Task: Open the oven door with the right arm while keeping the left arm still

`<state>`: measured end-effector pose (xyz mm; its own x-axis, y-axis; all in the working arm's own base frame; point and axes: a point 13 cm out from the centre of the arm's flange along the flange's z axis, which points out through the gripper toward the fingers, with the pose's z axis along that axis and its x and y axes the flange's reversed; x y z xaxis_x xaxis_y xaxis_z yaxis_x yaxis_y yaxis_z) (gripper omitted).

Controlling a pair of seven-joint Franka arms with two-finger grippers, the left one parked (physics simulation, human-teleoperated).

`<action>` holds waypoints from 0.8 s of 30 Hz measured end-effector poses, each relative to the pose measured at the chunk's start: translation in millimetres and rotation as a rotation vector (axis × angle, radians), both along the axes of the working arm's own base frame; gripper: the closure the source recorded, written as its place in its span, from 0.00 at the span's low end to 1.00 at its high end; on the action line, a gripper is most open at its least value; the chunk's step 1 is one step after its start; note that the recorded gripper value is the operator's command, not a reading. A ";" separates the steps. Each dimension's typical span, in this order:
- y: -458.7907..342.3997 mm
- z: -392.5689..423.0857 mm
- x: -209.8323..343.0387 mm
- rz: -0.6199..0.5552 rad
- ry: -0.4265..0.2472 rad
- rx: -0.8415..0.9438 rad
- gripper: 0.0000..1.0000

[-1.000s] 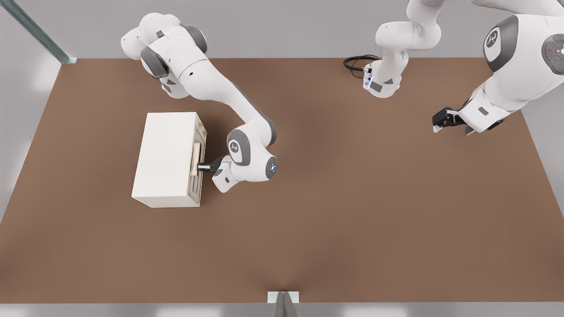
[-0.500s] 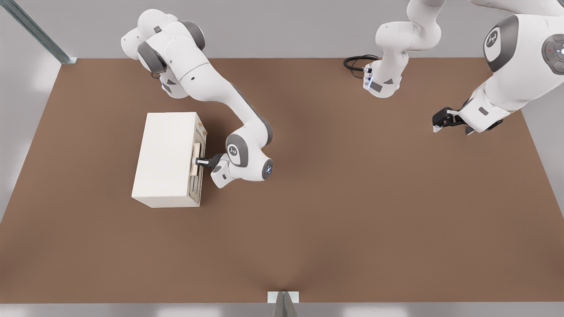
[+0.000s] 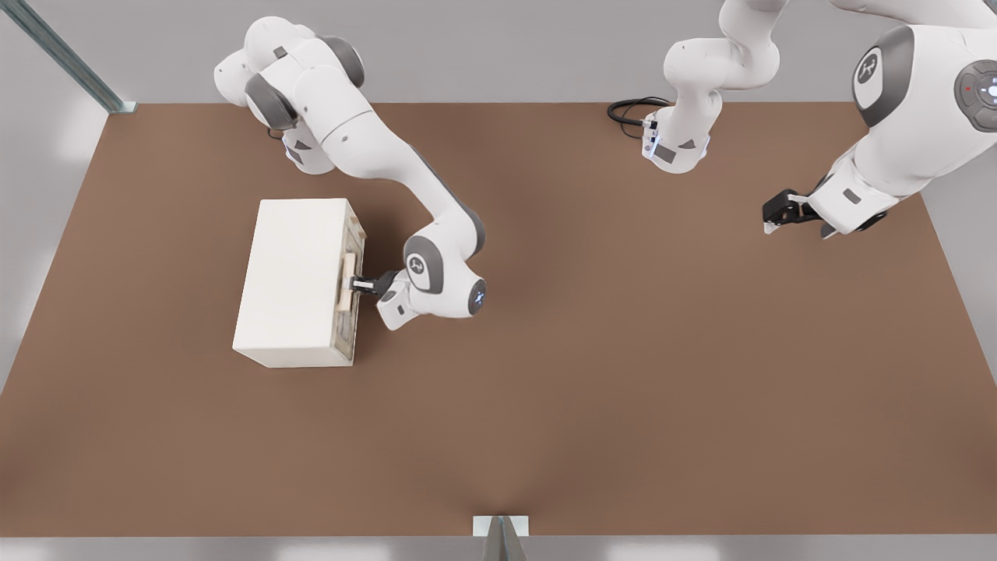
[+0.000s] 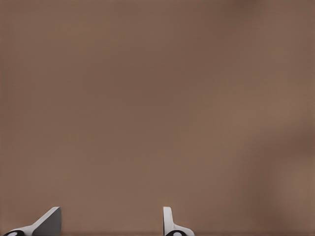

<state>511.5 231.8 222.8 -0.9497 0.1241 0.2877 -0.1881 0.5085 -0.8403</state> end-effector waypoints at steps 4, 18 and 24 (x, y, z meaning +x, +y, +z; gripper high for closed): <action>24.3 21.5 25.8 -0.049 -0.091 0.181 0.79; -171.4 246.6 73.5 -0.368 -0.354 0.952 0.00; -163.0 248.2 82.2 -0.262 -0.326 1.025 0.00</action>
<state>593.6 68.8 471.0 -0.9777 0.1787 0.1102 0.1811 0.9834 0.0121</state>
